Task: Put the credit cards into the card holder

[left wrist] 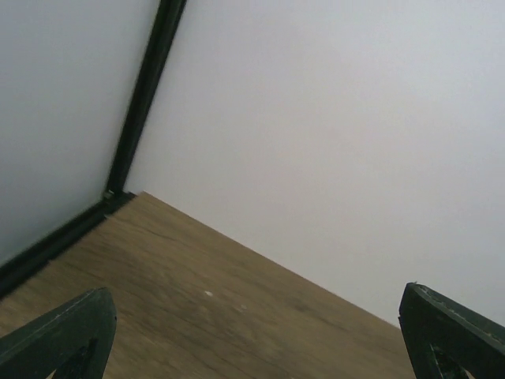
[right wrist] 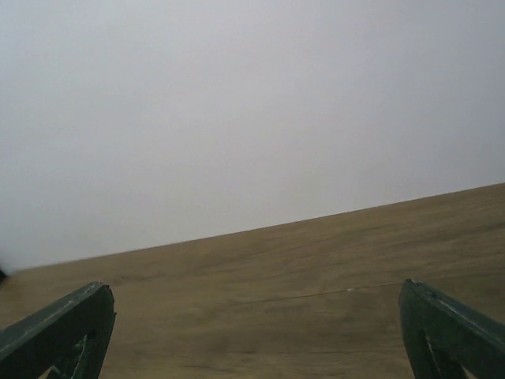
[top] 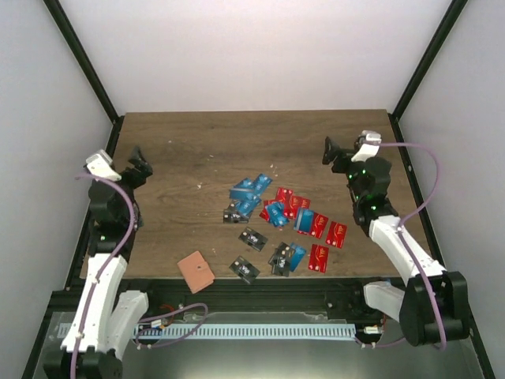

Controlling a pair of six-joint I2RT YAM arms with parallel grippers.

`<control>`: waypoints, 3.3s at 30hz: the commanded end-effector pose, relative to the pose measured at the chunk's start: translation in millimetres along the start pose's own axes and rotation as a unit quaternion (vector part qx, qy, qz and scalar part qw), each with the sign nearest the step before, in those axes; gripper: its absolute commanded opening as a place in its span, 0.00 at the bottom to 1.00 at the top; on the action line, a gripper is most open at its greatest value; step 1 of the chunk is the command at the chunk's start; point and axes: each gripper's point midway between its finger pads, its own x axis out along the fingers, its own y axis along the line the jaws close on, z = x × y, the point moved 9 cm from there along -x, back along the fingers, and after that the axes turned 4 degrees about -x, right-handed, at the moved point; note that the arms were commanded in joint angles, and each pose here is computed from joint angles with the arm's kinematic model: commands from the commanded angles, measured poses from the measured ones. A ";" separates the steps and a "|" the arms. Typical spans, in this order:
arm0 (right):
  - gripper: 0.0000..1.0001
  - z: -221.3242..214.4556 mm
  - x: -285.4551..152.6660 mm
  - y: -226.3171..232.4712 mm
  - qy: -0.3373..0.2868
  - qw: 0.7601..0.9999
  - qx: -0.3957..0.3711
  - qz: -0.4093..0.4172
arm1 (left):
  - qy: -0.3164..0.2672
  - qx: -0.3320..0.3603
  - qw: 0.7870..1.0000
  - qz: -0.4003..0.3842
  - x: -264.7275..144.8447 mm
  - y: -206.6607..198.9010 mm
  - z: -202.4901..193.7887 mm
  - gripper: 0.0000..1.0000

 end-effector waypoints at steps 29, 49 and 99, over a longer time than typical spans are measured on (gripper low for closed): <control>0.91 -146.5 -126.8 300.3 0.567 0.728 0.062 0.380 | 0.485 -0.094 0.867 0.069 -119.0 29.4 -146.4 0.82; 0.66 -228.0 -132.1 327.2 0.656 0.656 0.087 0.363 | 0.478 -0.092 0.872 0.055 -115.9 23.2 -145.9 0.80; 0.01 -206.7 -96.4 244.7 0.584 0.747 0.172 0.267 | 0.509 -0.078 0.857 -0.005 -94.4 -5.4 -185.8 0.74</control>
